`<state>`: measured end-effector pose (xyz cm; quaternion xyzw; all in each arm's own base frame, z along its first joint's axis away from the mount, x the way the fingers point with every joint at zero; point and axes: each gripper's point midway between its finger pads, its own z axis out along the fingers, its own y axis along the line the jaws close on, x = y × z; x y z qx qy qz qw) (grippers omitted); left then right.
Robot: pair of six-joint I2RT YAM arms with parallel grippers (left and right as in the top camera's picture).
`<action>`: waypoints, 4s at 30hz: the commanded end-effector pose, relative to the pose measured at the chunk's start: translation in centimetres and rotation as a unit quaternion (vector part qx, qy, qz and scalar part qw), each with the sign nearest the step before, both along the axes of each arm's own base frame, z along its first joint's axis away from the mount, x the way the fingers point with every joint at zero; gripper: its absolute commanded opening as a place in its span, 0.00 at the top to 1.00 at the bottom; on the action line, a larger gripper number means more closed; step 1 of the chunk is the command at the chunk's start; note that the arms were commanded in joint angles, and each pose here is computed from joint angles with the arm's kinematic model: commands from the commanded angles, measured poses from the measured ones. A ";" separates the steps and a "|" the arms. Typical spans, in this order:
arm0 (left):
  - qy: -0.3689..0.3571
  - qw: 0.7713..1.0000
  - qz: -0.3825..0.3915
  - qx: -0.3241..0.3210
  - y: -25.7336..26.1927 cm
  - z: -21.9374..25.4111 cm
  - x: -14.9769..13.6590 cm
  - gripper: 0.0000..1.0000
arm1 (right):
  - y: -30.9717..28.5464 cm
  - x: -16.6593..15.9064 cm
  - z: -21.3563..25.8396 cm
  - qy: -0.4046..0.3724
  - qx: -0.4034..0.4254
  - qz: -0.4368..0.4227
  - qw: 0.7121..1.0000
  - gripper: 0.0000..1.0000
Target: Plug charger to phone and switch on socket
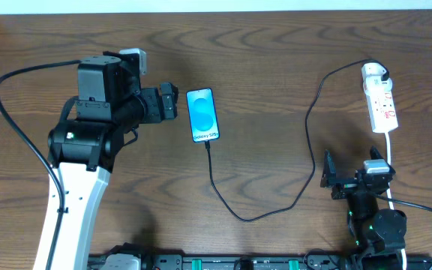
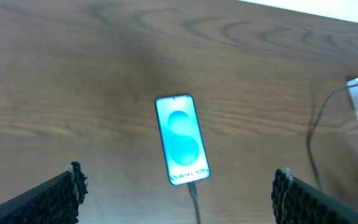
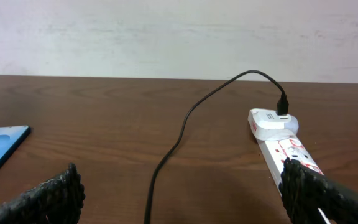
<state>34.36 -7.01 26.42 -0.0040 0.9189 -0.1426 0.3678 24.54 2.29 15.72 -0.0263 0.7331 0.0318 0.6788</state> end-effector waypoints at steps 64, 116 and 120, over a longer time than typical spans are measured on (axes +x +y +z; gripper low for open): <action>-0.321 0.935 0.071 0.135 6.6 -12.8 -10.0 0.04 | 0.0 0.0 0.0 -0.002 -0.003 0.002 1.000 0.01; -0.321 0.935 0.071 0.135 6.6 -12.8 -10.0 0.04 | 0.0 0.0 0.0 -0.002 -0.003 0.002 1.000 0.01; -0.321 0.935 0.071 0.135 6.6 -12.8 -10.0 0.04 | 0.0 0.0 0.0 -0.002 -0.003 0.002 1.000 0.01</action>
